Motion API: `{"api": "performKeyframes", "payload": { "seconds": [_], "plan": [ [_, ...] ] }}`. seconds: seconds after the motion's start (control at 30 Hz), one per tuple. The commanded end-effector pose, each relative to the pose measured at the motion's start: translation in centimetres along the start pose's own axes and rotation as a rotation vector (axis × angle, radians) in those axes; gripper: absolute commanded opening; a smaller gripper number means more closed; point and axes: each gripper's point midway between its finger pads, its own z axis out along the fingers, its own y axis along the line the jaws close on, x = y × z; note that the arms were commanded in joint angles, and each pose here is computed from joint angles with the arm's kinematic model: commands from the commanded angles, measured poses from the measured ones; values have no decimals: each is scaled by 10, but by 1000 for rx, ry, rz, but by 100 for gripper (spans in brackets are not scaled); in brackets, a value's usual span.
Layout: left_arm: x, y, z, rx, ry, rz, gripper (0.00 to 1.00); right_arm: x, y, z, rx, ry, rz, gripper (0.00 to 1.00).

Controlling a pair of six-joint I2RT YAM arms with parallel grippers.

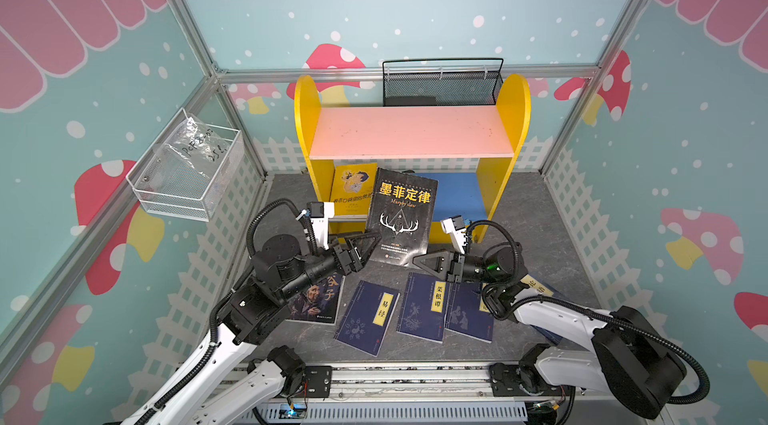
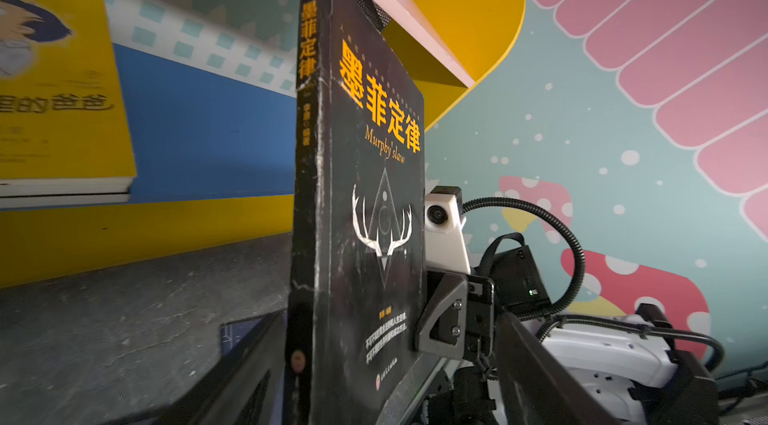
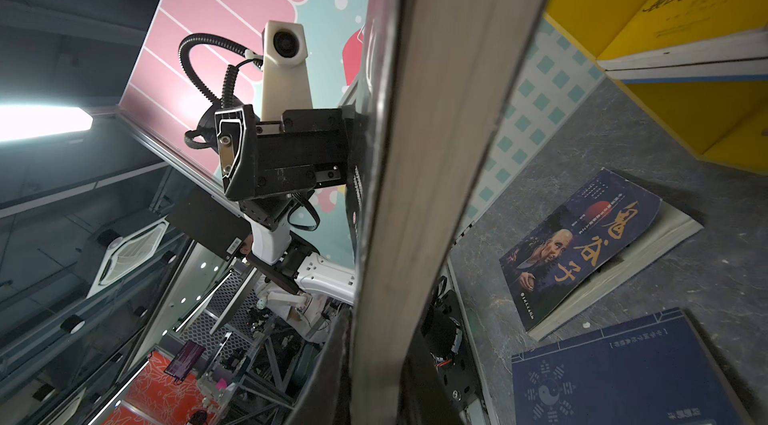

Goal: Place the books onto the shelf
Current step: 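Carry the black book onto the blue shelf with the right gripper while left withdraws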

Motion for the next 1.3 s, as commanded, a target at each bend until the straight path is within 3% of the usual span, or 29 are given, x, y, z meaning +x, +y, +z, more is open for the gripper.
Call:
{"api": "performKeyframes", "payload": {
  "seconds": [0.0,0.2,0.6,0.93,1.27],
  "plan": [
    [-17,9,-22,-104,-71,57,83,-16,8,0,-6,-68,-49,12],
    [-24,24,-49,-219,-129,92,85,-24,-2,5,20,-96,-61,9],
    [-28,45,-103,-352,-246,110,88,-62,-33,47,56,-69,-155,8],
    [-19,64,-106,-424,-238,107,89,-88,-87,100,85,53,-199,9],
    [-11,74,-103,-453,-224,98,91,-92,-127,119,107,115,-216,9]
  ]
}}
